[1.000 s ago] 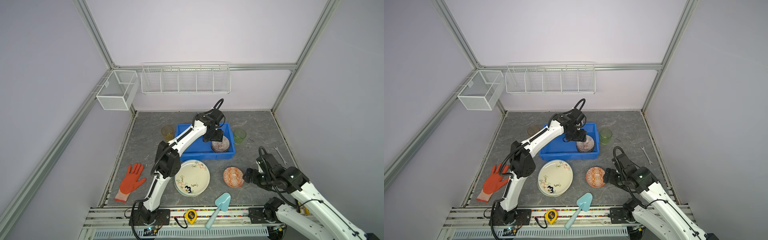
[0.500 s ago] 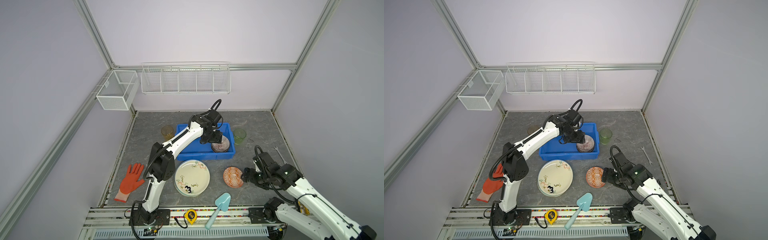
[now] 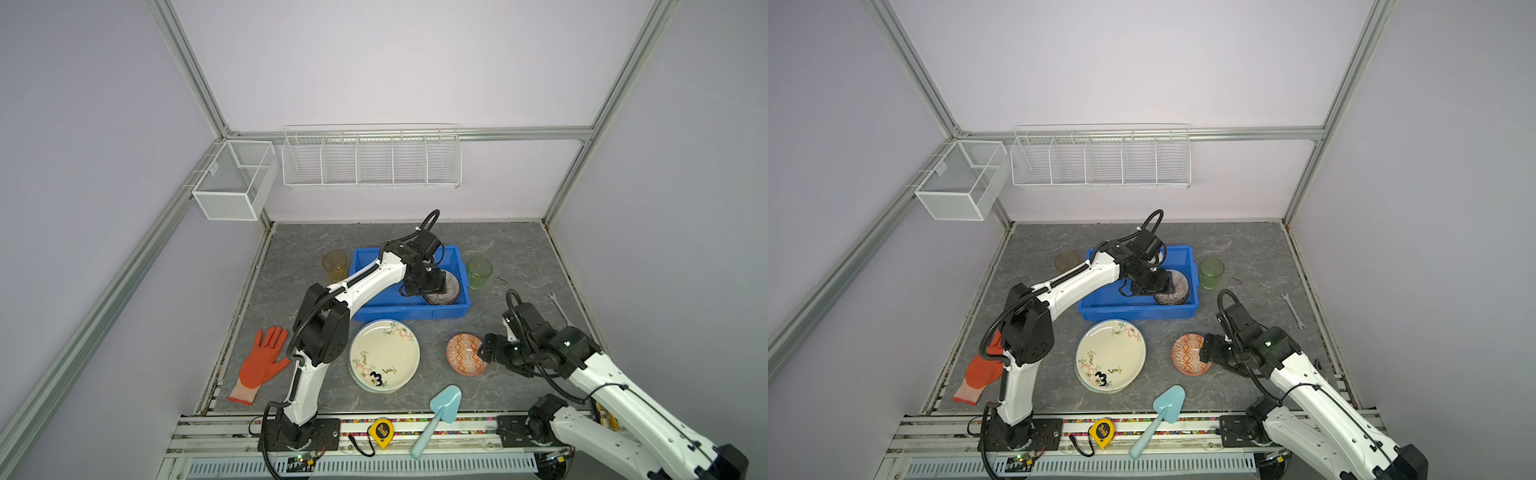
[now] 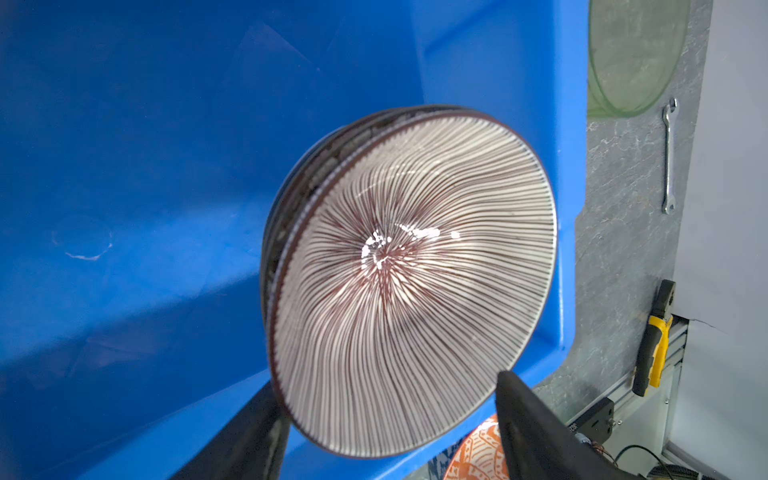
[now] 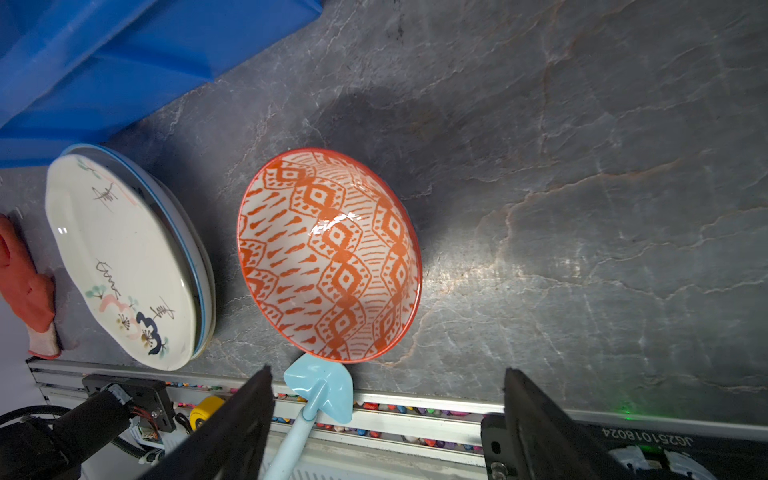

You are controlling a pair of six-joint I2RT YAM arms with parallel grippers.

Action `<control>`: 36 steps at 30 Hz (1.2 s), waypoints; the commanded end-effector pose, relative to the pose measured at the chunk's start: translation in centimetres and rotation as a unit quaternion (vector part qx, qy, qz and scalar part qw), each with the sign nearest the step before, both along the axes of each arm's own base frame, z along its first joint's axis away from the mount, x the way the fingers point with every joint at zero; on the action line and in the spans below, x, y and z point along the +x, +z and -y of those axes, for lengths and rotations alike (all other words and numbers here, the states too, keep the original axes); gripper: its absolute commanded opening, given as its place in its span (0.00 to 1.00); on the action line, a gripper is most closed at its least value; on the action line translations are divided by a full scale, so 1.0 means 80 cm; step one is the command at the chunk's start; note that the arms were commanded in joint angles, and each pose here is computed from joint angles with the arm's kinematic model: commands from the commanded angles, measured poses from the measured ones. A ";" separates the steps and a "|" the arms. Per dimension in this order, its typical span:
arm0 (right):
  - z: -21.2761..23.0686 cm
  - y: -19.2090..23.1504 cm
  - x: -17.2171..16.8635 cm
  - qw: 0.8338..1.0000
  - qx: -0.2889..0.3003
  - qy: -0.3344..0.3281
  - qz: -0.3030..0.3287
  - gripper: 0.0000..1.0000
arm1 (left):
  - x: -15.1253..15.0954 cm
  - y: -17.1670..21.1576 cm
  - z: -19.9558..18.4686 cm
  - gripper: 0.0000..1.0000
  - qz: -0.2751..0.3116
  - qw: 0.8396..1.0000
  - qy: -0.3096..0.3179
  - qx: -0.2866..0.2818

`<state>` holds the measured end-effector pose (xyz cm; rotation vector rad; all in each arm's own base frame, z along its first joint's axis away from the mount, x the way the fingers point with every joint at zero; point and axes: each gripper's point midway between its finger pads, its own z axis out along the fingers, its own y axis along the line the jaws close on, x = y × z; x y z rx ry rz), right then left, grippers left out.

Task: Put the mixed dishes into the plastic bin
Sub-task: 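Withdraw the left gripper from the bin while the right gripper grips the orange patterned bowl, then lift the orange patterned bowl with the right gripper while the left gripper grasps it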

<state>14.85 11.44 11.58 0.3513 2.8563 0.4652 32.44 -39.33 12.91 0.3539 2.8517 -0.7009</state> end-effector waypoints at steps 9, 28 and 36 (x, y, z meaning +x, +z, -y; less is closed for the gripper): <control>-0.001 -0.026 -0.007 1.000 -0.012 0.009 -0.027 0.91 | 0.001 0.029 -0.004 0.77 0.022 1.000 0.003 -0.014; -0.014 -0.066 0.026 0.998 -0.044 0.020 -0.039 0.83 | -0.030 0.094 -0.085 0.99 0.087 0.995 0.048 0.014; -0.017 -0.073 0.032 0.997 -0.050 0.033 -0.040 0.53 | -0.048 0.099 -0.138 0.99 0.100 0.990 0.092 0.048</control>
